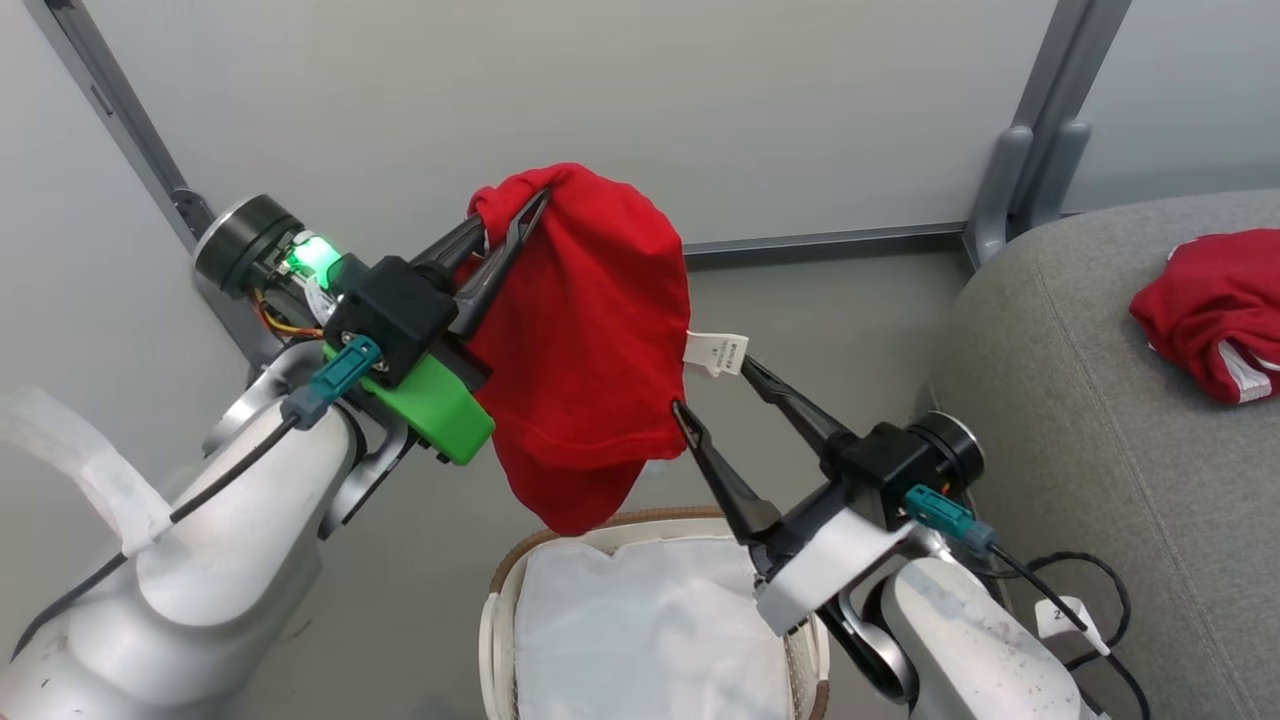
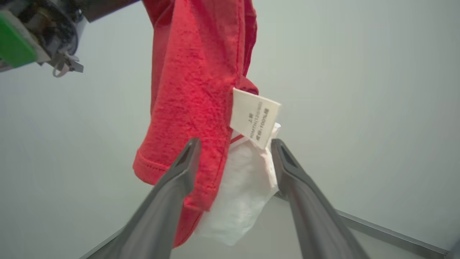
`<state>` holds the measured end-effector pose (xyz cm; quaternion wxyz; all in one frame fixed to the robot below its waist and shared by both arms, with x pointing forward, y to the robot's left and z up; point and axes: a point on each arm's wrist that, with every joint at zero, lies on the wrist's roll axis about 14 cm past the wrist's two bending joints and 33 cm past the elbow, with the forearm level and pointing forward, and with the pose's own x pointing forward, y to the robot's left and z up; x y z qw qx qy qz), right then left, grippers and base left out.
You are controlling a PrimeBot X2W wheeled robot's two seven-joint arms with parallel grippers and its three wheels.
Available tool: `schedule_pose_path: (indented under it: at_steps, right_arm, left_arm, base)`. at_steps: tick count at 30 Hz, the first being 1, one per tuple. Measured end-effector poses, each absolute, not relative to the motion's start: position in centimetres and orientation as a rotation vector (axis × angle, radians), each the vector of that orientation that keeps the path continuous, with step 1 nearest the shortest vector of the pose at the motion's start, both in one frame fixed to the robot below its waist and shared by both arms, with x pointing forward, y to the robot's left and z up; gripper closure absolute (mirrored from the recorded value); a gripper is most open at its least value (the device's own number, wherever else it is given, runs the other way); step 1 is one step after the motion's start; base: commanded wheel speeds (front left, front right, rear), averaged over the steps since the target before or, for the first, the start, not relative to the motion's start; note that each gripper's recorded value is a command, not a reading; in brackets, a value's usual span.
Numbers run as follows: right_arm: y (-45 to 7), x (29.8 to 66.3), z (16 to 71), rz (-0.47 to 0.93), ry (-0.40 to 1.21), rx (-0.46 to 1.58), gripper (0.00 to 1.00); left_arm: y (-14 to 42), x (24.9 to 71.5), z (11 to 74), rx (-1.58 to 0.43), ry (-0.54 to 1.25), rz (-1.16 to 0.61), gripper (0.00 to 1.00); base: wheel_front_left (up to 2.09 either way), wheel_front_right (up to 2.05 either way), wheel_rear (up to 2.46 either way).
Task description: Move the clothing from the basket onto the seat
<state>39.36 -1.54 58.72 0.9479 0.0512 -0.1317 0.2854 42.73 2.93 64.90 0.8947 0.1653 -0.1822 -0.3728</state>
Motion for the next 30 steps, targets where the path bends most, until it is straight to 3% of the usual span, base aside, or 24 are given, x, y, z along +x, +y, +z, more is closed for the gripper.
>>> schedule_pose_path:
  at_steps: [13, 15, 17, 26, 27, 28, 29, 30]
  right_arm:
    - [2.4, 41.2, 61.5, 0.706, -0.305, 0.048, 0.0]
    - [2.8, 41.4, 61.4, 0.716, -0.294, 0.046, 0.56]
    - [3.1, 41.4, 61.5, 0.728, -0.288, 0.048, 1.0]
    - [3.0, 41.4, 61.2, 0.725, -0.269, 0.053, 1.0]
    - [2.7, 41.6, 61.2, 0.716, -0.269, 0.055, 1.0]
    - [2.4, 41.7, 61.2, 0.705, -0.27, 0.056, 1.0]
    - [2.1, 41.8, 61.2, 0.696, -0.271, 0.055, 1.0]
    - [1.8, 41.9, 61.2, 0.686, -0.271, 0.056, 1.0]
  left_arm:
    - [1.5, 39.6, 66.5, 0.336, -0.436, -0.833, 1.0]
    - [1.5, 39.4, 66.6, 0.331, -0.438, -0.835, 1.0]
    - [1.6, 39.3, 66.6, 0.317, -0.433, -0.832, 1.0]
    - [3.1, 39.5, 64.2, 0.19, -0.363, -0.775, 0.98]
    - [3.3, 39.6, 63.8, 0.179, -0.353, -0.766, 0.91]
    - [3.5, 39.6, 63.2, 0.159, -0.339, -0.757, 0.65]
    - [3.6, 39.6, 62.6, 0.14, -0.323, -0.748, 0.27]
    - [3.6, 39.5, 61.9, 0.121, -0.307, -0.741, 0.0]
  base:
    - [0.0, 0.0, 0.0]
    - [0.0, 0.0, 0.0]
    - [0.0, 0.0, 0.0]
    - [0.0, 0.0, 0.0]
    - [0.0, 0.0, 0.0]
    - [0.0, 0.0, 0.0]
    - [0.0, 0.0, 0.0]
    - [0.0, 0.0, 0.0]
